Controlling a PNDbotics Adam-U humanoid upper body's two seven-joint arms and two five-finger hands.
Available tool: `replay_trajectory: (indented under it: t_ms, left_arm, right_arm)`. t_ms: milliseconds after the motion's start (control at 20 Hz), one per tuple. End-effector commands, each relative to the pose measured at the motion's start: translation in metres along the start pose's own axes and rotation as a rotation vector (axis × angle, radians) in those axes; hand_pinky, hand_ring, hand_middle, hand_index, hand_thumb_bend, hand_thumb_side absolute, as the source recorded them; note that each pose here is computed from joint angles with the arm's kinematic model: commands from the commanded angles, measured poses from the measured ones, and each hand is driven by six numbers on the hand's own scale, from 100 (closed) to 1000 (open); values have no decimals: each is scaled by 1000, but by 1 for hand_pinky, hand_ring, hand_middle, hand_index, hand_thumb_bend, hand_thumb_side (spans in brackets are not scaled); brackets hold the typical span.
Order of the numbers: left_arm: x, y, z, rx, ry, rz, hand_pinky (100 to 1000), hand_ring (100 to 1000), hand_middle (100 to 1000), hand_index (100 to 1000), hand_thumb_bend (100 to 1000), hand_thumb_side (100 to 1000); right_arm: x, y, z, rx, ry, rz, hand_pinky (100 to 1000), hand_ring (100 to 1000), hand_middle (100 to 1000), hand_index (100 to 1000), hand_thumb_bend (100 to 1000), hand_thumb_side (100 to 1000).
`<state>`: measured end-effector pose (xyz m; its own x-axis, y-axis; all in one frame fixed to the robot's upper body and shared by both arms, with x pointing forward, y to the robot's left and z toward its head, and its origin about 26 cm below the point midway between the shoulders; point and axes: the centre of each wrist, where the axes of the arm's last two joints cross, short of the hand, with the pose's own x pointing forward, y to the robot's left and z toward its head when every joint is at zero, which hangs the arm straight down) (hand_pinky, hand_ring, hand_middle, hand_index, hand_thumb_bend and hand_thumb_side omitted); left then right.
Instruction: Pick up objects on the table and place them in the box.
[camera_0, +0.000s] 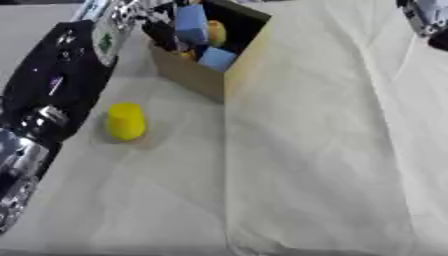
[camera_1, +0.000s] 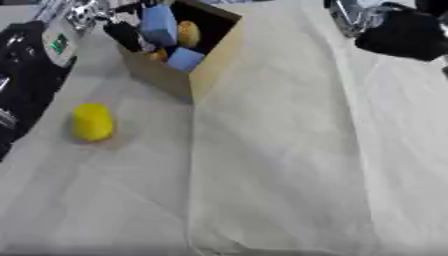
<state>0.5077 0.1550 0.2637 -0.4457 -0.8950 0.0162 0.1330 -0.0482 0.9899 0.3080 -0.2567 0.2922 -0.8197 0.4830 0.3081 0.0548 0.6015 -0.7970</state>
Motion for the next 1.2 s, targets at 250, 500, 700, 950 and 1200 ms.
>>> replay_trajectory:
  t_ms: [250, 500, 700, 950, 1200]
  left_arm:
    - [9, 23, 5, 82, -26, -51, 866, 844, 828, 918, 650, 459]
    - [14, 50, 23, 199, -75, -24, 829, 792, 770, 869, 536, 435]
    - [2, 61, 44, 205, -128, -26, 808, 761, 730, 832, 504, 412]
    - [-13, 53, 77, 103, -182, -52, 802, 753, 720, 826, 545, 431]
    - [-12, 36, 112, -22, -223, -39, 793, 747, 715, 842, 547, 445]
  right_arm:
    - [5, -6, -1, -13, -19, 9, 916, 803, 647, 752, 100, 492]
    - [3, -5, 2, -15, -5, 5, 916, 803, 647, 751, 100, 493]
    - [1, -6, 5, -17, 9, 12, 916, 803, 646, 750, 100, 493]
    - [1, -7, 6, -21, 13, 19, 916, 803, 647, 750, 100, 494]
    - [1, -8, 6, -27, 13, 24, 917, 803, 647, 750, 100, 493]
